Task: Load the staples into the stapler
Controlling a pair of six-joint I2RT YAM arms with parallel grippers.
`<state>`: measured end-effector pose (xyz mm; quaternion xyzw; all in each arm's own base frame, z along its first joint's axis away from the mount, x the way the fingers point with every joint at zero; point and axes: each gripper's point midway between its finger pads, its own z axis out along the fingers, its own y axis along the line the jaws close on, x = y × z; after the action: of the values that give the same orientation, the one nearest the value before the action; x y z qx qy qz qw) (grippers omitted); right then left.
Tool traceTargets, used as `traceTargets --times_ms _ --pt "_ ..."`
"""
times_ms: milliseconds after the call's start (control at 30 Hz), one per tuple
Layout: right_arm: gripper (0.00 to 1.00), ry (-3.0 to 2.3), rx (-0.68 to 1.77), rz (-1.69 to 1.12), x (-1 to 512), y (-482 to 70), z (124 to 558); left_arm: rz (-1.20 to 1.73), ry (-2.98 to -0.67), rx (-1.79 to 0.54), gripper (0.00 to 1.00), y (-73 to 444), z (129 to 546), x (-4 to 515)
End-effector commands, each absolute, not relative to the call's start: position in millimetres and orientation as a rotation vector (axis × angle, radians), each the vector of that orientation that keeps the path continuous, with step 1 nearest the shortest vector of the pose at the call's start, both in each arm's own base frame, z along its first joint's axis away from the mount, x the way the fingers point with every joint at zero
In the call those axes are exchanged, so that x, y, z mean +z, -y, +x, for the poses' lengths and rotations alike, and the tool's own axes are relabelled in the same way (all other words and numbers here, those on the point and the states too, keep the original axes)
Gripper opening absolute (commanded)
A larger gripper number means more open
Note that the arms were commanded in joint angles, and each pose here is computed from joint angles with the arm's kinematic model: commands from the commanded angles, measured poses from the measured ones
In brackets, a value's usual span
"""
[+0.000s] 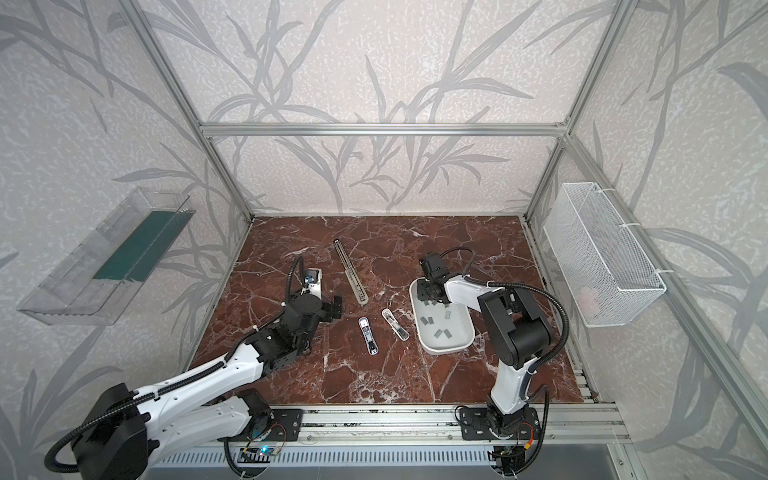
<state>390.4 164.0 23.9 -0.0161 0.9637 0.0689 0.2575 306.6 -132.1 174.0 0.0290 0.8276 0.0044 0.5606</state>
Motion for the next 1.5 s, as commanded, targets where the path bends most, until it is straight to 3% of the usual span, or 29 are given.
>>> traceTargets --times_ms 0,533,767,1467 --pt "0.43 -2.679 0.175 0.006 15.7 -156.4 374.9 0.052 -1.914 0.012 0.99 132.2 312.2 193.7" --pt "0.34 -2.727 0.297 0.180 14.1 -150.5 325.3 0.098 -1.916 0.041 0.99 140.9 322.4 197.9" --pt "0.27 -2.716 0.245 0.159 25.0 -149.3 334.9 0.104 -1.913 0.079 0.99 139.5 326.4 197.9" --pt "0.27 -2.716 0.073 0.085 29.3 -143.3 363.4 0.103 -1.892 0.082 0.99 136.7 325.4 206.5"
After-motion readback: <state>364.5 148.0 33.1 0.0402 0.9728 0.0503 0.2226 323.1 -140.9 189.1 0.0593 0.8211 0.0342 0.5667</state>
